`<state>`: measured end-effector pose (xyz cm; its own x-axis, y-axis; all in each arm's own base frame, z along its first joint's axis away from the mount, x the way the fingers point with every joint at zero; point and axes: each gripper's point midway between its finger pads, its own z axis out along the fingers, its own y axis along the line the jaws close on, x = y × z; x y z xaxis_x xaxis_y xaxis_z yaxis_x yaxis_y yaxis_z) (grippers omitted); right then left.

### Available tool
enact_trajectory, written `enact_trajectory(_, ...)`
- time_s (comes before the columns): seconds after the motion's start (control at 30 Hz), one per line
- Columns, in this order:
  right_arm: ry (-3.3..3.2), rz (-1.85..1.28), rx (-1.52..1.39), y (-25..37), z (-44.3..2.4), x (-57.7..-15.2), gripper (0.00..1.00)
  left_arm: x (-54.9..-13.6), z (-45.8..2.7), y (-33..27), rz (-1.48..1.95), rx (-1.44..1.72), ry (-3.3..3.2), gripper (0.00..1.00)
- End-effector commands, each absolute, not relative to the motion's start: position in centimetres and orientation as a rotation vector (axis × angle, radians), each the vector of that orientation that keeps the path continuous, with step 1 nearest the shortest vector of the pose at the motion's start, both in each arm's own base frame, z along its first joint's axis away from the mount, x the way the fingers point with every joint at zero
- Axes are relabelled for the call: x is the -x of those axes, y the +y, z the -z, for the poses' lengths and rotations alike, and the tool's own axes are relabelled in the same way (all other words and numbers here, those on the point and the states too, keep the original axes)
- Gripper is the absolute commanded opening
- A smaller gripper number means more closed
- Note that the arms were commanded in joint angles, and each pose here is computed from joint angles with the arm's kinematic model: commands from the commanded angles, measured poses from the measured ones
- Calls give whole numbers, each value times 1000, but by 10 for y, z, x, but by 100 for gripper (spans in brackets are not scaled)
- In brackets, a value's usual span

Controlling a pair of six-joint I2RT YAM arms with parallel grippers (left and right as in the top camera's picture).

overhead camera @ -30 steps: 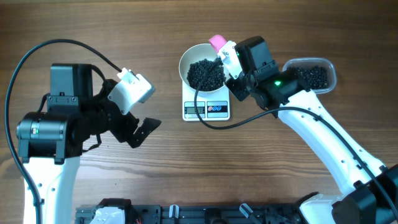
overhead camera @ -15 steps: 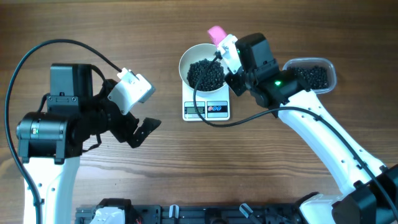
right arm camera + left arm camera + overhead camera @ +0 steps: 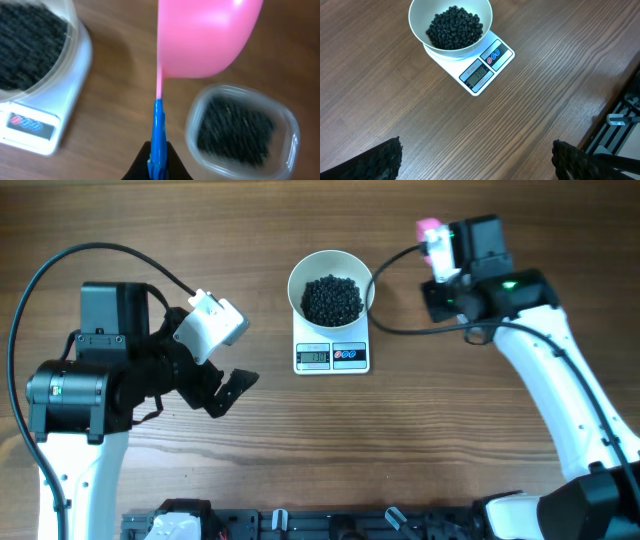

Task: Scoop item into bowl and weigh 150g on scale
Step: 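Carry the empty scoop back to the bean tub with the right gripper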

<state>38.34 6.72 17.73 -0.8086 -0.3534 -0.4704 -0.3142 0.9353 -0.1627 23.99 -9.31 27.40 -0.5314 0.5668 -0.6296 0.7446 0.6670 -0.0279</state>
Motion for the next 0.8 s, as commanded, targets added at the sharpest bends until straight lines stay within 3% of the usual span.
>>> enact_trajectory(0.0,2664,128,354,33,-174,-377,4,-242,-280,-93,388,-1015,2267,100)
enact_trajectory(0.23,2824,133,343,-7,-160,-344,4,-242,-280,-93,388,-1015,2267,100)
enact_trajectory(0.77,3003,260,666,-31,-102,-332,4,-242,-280,-93,388,-1015,2268,100)
